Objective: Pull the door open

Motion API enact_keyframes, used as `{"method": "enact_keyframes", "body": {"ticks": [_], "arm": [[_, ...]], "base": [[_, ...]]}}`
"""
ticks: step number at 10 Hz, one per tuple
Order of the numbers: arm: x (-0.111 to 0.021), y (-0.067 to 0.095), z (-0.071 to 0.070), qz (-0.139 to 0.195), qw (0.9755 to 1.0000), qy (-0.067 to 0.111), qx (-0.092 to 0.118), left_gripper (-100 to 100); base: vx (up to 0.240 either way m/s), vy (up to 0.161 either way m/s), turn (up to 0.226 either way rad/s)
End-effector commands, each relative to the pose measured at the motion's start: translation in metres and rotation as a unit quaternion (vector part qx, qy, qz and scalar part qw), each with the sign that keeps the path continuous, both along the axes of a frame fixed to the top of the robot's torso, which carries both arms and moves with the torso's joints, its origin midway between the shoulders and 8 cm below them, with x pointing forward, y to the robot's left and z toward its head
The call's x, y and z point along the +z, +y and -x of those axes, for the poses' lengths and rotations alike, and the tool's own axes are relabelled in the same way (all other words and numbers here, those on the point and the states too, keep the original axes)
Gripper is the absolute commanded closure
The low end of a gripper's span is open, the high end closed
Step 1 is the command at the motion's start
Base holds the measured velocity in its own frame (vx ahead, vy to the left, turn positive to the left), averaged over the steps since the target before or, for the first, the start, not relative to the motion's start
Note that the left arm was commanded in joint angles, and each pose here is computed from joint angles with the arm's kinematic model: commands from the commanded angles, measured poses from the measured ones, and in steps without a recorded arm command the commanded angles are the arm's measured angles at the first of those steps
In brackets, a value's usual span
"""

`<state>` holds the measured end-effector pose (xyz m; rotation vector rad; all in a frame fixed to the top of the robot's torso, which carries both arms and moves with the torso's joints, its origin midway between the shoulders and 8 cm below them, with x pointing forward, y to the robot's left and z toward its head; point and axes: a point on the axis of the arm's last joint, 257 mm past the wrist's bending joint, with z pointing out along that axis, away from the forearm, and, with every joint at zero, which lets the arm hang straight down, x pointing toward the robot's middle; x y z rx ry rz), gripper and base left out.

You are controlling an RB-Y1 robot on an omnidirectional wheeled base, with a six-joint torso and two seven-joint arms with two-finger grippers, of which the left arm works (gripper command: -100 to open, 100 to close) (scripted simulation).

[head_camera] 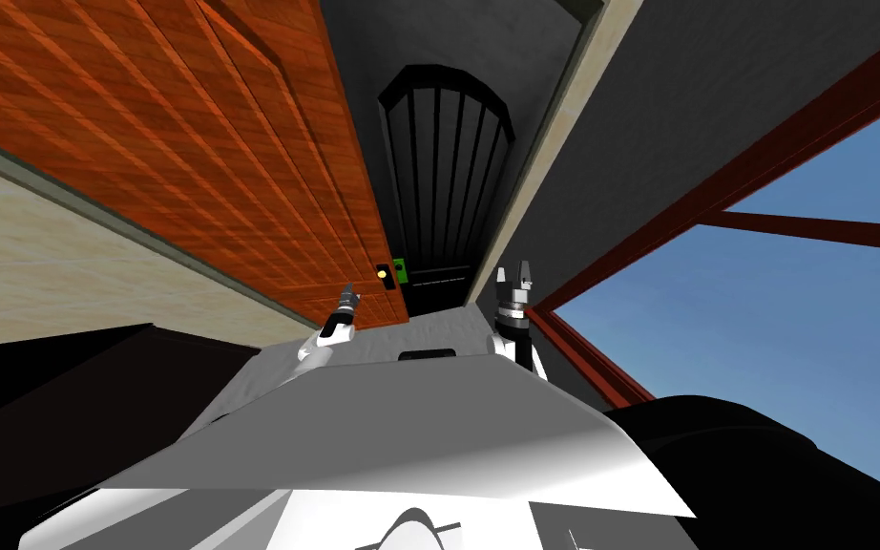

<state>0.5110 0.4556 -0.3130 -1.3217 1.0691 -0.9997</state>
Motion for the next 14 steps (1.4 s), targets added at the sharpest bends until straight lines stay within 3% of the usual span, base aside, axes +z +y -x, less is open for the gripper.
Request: {"method": "enact_keyframes", "body": {"ticks": [1,5,6,7,12,14], "arm": [[0.001,-0.001,-0.001,0.0,1.0,-0.002,0.0,-100],[0.015,-0.028,-0.02,0.005,0.9996,-0.02,-0.021,-100],[0.013,-0.023,-0.015,0.004,0.9997,-0.017,-0.017,-100],[0.013,-0.023,-0.015,0.004,0.9997,-0.017,-0.017,100],[0.013,-0.023,-0.015,0.004,0.9997,-0.017,-0.017,100],[0.005,-0.016,-0.007,0.002,0.9999,-0.007,-0.013,100]], "base": [[0.191,0.058,-0.058],[0.204,-0.078,-0.123],[0.078,-0.064,-0.023],[-0.007,0.007,0.025],[-0.015,0.01,-0.009],[-0.187,0.073,0.082]]}}
